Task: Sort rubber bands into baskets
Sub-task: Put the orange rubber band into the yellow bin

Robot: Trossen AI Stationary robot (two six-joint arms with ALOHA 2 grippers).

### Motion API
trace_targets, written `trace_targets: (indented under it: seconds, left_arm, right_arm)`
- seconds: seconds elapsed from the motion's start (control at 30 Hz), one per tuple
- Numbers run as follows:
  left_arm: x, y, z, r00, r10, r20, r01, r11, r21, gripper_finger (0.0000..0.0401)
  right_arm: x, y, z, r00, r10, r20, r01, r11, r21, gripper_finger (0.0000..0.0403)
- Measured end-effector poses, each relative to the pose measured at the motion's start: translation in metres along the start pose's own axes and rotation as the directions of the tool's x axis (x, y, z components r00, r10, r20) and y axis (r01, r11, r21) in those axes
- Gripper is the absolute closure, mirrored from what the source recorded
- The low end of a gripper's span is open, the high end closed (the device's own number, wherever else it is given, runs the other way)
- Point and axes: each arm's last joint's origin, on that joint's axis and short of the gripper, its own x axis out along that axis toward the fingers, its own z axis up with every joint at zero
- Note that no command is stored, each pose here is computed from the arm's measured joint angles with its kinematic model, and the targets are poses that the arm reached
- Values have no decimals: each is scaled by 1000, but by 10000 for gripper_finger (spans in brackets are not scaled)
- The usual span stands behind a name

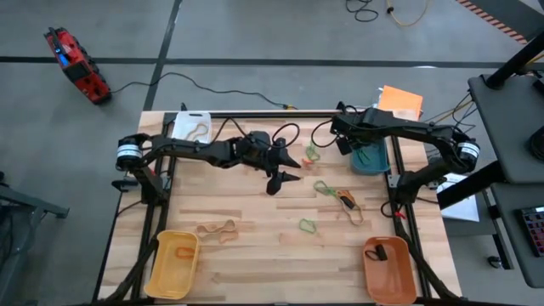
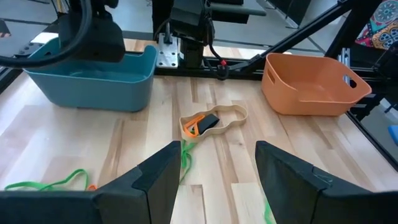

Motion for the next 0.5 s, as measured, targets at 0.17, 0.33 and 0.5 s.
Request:
trace_targets:
  seconds: [0.17,0.33,0.5]
  left_arm:
    - [0,-1,-6,998,-1,-65,0,1000,-21,209]
    - [-2,-1,-18,984,-2,-179,-10,998,-66,209]
    - [-6,0,-34,936,67,-344,-104,990,-91,209]
  right_arm:
    - [-4,7,3,996,63,67,-61,997,-41,209]
    - [-16,23,3,967,194,166,-176,977,-119,204]
    - [-31,45,-2,907,335,256,-279,932,-231,208]
